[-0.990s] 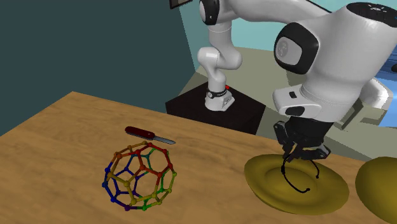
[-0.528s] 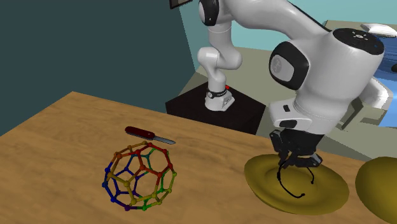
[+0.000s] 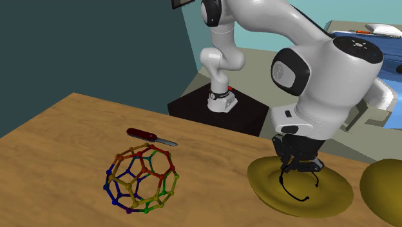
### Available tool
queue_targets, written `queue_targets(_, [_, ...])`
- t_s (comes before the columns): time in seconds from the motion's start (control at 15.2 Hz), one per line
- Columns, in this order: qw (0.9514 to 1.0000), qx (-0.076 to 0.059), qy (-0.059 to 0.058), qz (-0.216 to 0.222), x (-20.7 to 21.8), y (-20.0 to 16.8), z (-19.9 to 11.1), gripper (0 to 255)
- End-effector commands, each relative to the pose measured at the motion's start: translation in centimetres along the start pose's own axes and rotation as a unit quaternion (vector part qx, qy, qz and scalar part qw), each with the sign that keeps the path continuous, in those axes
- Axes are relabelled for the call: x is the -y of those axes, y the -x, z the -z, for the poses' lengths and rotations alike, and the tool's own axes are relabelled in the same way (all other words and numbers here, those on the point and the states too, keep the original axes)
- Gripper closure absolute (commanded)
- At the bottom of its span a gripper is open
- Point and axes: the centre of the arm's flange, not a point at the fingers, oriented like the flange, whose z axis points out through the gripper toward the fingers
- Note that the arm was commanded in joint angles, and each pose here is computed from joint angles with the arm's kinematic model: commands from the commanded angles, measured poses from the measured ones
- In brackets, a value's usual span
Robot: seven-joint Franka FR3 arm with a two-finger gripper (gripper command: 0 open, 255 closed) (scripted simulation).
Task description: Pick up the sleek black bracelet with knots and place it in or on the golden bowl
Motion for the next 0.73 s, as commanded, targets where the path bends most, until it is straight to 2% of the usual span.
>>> queue_targets(0.0, [1.0000, 0.000, 0.000, 0.000, 0.0, 0.0, 0.0, 255])
queue_targets(0.07, [1.0000, 0.000, 0.000, 0.000, 0.0, 0.0, 0.0, 0])
queue_targets(0.4, [1.0000, 0.000, 0.000, 0.000, 0.0, 0.0, 0.0, 0])
queue_targets(0.66, [1.0000, 0.000, 0.000, 0.000, 0.0, 0.0, 5.0, 0])
